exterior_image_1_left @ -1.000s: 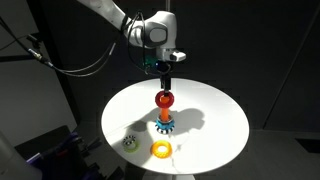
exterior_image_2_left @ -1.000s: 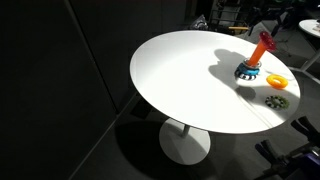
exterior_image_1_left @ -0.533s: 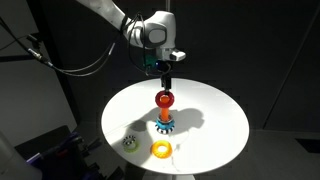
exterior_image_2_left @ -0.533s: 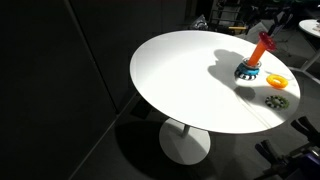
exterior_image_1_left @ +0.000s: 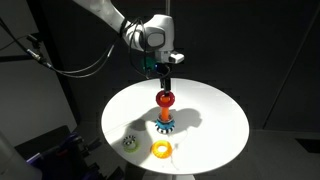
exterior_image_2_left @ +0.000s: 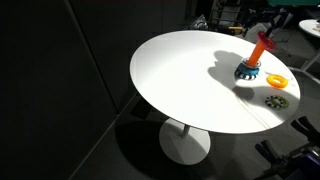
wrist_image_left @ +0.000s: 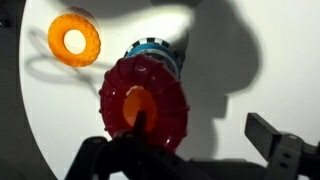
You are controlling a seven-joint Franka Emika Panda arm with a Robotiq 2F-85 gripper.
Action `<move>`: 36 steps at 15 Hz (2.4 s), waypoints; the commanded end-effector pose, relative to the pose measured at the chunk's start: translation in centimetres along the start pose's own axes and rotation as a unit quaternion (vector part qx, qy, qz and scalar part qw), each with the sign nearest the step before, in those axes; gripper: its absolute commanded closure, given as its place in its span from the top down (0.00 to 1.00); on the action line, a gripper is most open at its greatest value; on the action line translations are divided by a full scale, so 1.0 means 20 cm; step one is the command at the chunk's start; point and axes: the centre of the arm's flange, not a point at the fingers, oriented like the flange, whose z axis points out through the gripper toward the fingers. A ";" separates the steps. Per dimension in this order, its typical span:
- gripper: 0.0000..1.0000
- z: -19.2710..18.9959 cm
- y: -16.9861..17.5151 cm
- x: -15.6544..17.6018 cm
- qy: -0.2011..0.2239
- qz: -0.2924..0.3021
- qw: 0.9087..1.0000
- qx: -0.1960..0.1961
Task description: Place the red ring on the stack
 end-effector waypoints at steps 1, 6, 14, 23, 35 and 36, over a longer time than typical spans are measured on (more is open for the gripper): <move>1.00 0.01 0.00 -0.01 0.002 -0.009 1.000 0.014; 1.00 -0.01 0.01 -0.02 0.004 -0.010 1.000 0.019; 1.00 -0.04 0.02 -0.03 0.006 -0.008 1.000 0.028; 1.00 -0.02 0.01 -0.05 0.011 -0.024 0.998 0.058; 1.00 -0.08 0.03 -0.10 0.003 -0.046 0.997 0.066; 1.00 -0.08 0.03 -0.11 0.003 -0.046 0.997 0.066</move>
